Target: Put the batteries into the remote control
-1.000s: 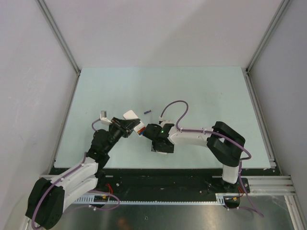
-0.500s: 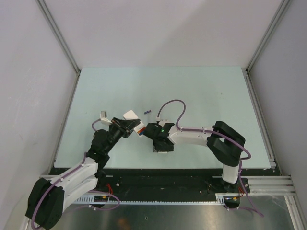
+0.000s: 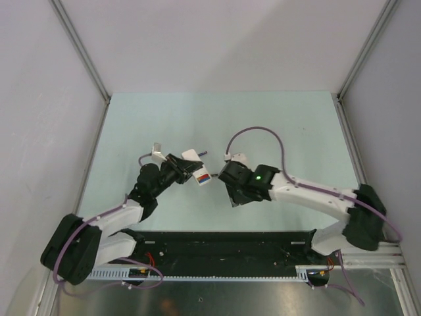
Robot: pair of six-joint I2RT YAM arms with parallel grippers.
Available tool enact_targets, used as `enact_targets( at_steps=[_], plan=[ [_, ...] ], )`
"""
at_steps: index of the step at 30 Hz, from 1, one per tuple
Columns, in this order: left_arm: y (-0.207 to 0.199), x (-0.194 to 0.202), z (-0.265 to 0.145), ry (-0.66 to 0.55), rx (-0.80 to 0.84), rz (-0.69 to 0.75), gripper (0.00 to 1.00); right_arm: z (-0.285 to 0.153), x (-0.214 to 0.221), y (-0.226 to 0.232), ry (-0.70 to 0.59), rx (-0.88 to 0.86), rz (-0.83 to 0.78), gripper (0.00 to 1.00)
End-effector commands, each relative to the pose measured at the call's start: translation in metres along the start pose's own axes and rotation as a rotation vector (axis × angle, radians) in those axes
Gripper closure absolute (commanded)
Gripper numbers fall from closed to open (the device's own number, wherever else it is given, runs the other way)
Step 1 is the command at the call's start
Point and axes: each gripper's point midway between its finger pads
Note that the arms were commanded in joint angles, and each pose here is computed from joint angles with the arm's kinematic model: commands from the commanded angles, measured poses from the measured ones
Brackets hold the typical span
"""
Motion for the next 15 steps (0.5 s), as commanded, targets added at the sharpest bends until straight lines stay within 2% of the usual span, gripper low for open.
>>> enact_targets(
  at_steps=[1,5,8,15],
  plan=[
    [-0.035,0.009,0.015,0.063,0.103,0.062,1.0,-0.059,-0.023,-0.006,-0.125,-0.107,-0.09,1.0],
    [-0.048,0.023,0.03,0.131,0.133,0.045,1.0,-0.096,-0.045,0.006,-0.201,-0.187,-0.159,1.0],
    [-0.059,0.035,0.038,0.176,0.187,0.024,1.0,-0.106,-0.056,0.014,-0.214,-0.218,-0.182,1.0],
    [-0.081,0.041,0.047,0.191,0.325,-0.052,1.0,-0.1,-0.077,0.031,-0.187,-0.259,-0.139,1.0]
  ],
)
Point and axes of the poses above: each gripper's point midway between its finger pads, its own z axis out along the fingers, its own y axis along the line the jaws close on, x = y × z, and after that the axes turned 1 degree about z, right-handed
